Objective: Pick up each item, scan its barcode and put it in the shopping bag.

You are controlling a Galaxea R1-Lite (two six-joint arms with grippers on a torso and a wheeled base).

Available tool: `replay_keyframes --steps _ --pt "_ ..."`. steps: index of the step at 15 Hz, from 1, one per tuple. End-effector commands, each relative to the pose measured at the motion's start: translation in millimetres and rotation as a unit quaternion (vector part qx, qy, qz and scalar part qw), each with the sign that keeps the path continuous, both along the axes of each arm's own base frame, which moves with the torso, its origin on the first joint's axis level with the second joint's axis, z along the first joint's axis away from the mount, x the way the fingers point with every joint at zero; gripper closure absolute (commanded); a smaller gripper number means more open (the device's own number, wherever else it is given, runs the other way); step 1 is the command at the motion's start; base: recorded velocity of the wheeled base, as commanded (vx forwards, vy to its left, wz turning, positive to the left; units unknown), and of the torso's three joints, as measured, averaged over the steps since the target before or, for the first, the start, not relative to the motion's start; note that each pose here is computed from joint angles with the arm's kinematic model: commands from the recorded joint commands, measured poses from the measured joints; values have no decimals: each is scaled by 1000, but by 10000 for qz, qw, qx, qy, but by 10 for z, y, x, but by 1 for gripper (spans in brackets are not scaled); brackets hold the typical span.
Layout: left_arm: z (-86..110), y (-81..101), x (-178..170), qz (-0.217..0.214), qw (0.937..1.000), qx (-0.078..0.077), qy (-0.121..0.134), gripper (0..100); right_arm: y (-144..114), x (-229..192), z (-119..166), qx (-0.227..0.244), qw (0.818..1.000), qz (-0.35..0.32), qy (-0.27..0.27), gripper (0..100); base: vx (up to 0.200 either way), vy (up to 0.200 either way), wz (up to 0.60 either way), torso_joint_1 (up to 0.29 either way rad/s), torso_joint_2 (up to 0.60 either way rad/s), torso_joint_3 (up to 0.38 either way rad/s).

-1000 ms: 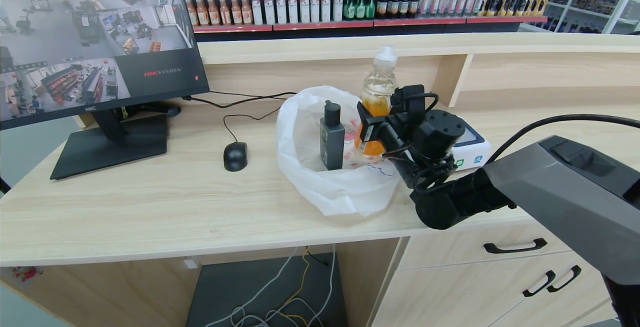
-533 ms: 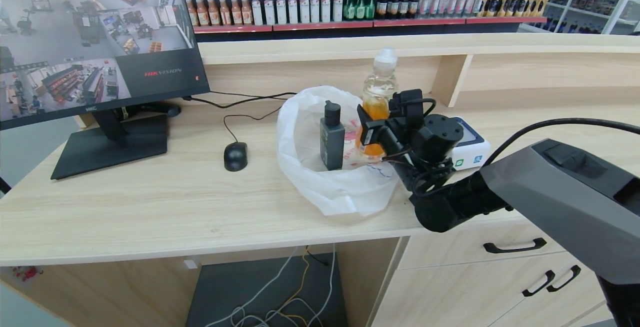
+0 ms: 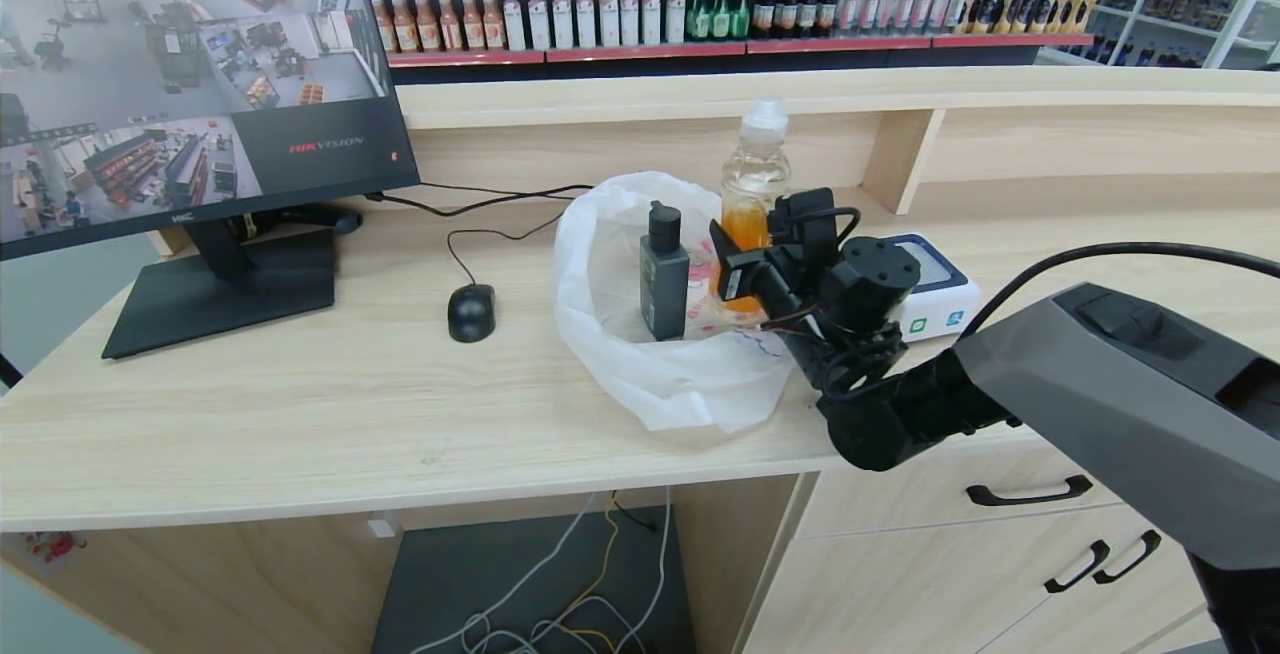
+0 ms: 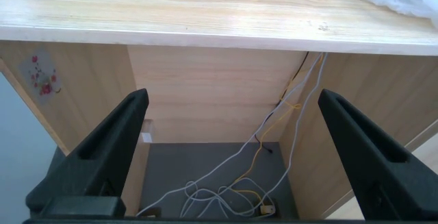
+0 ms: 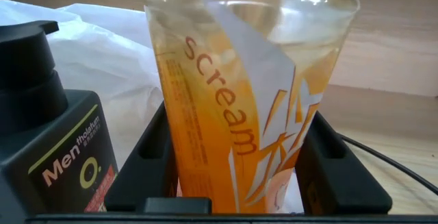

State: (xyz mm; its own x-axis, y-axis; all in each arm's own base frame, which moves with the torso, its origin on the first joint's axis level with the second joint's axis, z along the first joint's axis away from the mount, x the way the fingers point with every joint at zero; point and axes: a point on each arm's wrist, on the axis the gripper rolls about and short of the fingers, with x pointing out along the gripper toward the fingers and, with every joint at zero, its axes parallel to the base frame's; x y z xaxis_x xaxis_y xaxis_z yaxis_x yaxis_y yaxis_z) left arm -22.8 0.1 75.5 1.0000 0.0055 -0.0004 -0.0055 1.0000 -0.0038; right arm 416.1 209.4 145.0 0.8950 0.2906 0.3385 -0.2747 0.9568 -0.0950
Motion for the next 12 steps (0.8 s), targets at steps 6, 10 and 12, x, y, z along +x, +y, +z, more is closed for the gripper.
replay_keyframes --steps 6,10,12 --pt "0 0 0 3 10000 -4 -2 0 0 -3 -22 21 10000 -17 -2 0 0 0 0 0 0 0" --pt "0 0 0 3 10000 -4 -2 0 -18 -17 14 149 9996 -91 -211 0 0 0 0 0 0 0" --pt "0 0 0 3 10000 -4 -2 0 -23 -26 49 188 9994 -90 -285 0 0 0 0 0 0 0"
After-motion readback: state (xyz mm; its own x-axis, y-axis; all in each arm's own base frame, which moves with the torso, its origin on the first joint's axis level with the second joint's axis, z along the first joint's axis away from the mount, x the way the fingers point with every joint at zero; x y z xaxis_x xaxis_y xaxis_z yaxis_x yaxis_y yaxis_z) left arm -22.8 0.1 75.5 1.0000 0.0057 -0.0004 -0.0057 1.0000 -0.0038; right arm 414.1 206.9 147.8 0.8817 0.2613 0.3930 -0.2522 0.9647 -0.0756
